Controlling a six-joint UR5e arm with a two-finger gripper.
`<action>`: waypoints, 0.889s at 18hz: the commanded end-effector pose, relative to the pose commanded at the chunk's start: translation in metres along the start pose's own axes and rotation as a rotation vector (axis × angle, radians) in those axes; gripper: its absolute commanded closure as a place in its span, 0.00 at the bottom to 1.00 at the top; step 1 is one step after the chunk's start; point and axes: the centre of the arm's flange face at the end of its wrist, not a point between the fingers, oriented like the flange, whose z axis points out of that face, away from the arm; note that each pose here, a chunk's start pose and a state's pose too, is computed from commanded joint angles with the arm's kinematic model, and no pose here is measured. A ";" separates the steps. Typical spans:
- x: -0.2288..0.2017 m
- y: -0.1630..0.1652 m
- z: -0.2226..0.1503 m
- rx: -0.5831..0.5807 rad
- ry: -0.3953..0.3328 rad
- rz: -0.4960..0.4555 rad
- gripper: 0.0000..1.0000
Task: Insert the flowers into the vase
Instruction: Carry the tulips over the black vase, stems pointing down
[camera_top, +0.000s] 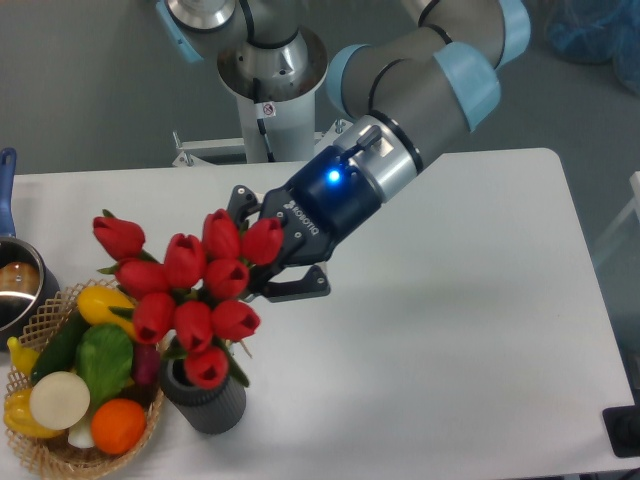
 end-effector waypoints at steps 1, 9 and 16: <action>0.001 0.002 0.006 -0.002 0.010 -0.004 0.94; -0.002 0.020 0.030 -0.009 0.046 -0.025 0.93; -0.011 0.040 0.036 -0.016 0.052 -0.059 0.92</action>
